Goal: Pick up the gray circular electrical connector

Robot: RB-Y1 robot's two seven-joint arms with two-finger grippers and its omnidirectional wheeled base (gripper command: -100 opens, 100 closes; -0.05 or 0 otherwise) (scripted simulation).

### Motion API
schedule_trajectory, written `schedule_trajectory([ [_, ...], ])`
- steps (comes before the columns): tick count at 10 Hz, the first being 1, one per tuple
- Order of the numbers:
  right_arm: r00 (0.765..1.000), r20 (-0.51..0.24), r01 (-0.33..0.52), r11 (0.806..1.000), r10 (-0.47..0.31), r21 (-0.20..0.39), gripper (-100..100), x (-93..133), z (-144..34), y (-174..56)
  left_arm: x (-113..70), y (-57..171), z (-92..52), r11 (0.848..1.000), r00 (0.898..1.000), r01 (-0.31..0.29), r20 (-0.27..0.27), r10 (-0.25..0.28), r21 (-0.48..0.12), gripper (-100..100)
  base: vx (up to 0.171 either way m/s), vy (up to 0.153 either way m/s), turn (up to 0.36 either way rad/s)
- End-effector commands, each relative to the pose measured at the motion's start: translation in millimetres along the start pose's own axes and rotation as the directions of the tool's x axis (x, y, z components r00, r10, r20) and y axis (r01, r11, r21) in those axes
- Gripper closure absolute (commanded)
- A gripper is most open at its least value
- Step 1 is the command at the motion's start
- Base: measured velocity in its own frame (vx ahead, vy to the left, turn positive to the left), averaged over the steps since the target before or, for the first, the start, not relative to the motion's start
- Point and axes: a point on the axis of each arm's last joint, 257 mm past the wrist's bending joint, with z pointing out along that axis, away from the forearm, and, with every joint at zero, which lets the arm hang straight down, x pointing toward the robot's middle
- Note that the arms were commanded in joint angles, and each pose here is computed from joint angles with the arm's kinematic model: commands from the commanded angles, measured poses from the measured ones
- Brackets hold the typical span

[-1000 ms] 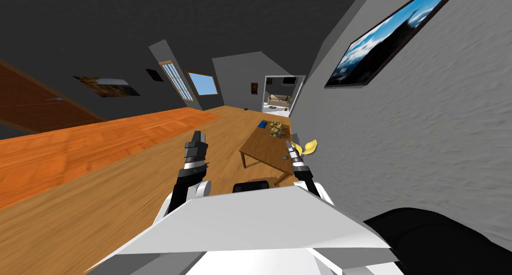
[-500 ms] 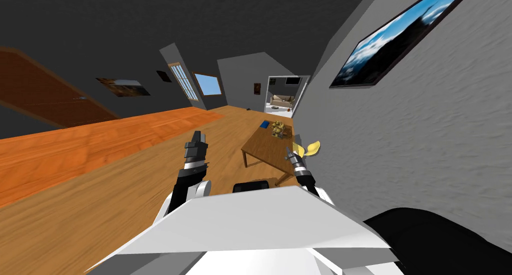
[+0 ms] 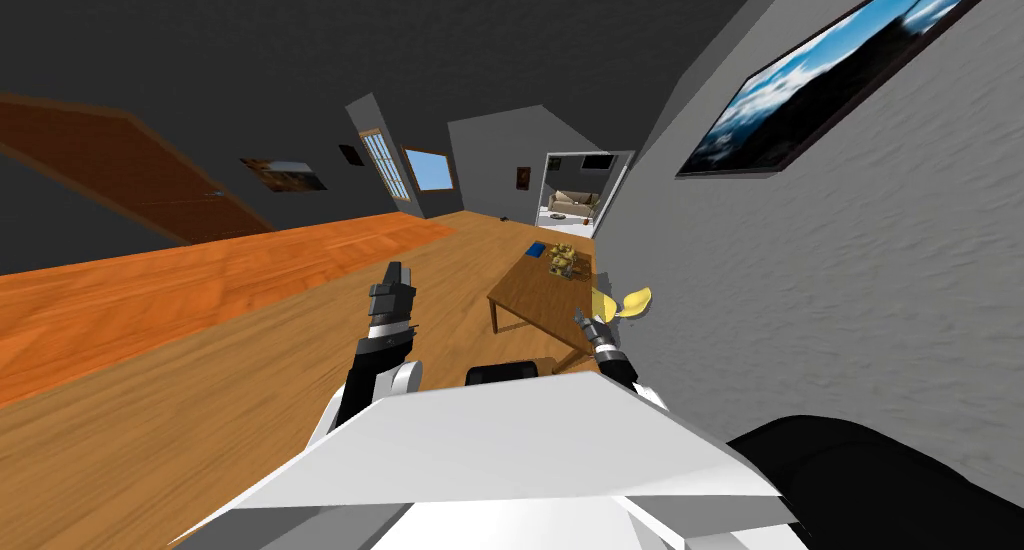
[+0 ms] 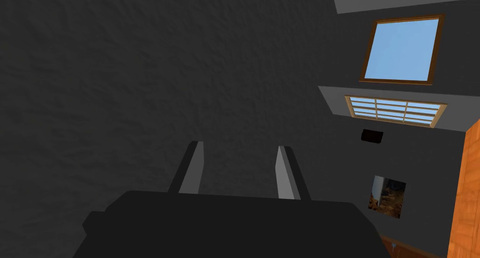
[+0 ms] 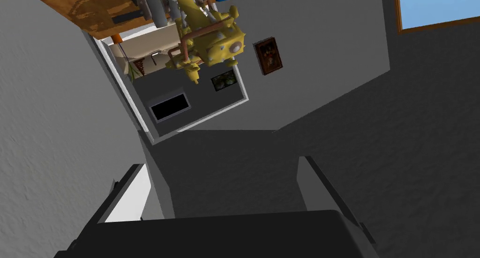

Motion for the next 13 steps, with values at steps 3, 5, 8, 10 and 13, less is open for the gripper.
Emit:
schedule_trajectory([
  [3,0.987,-0.099,0.135,0.987,-0.127,0.082,-100,35.0,-18.7,-42.5,0.0,0.0,0.0,1.000,1.000,0.000,0.000,0.000,0.000,0,-0.008,-0.023,0.133],
  [5,0.962,-0.182,0.227,0.965,-0.202,0.131,-100,59.2,-32.2,-76.2,0.0,0.0,0.0,1.000,1.000,0.000,0.000,0.000,0.000,0,-0.005,-0.032,0.255],
  [8,0.927,-0.269,0.311,0.936,-0.260,0.166,-100,82.3,-47.8,-109.9,0.0,0.0,0.0,1.000,1.000,0.000,0.000,0.000,0.000,0,0.000,-0.025,0.154],
  [10,0.886,-0.348,0.386,0.903,-0.306,0.189,-100,100.7,-62.9,-140.6,0.0,0.0,0.0,1.000,1.000,0.000,0.000,0.000,0.000,0,0.000,-0.045,0.305],
  [13,0.860,-0.397,0.420,0.885,-0.319,0.200,-100,113.5,-74.1,-158.9,0.0,0.0,0.0,1.000,1.000,0.000,0.000,0.000,0.000,0,0.005,-0.021,0.111],
])
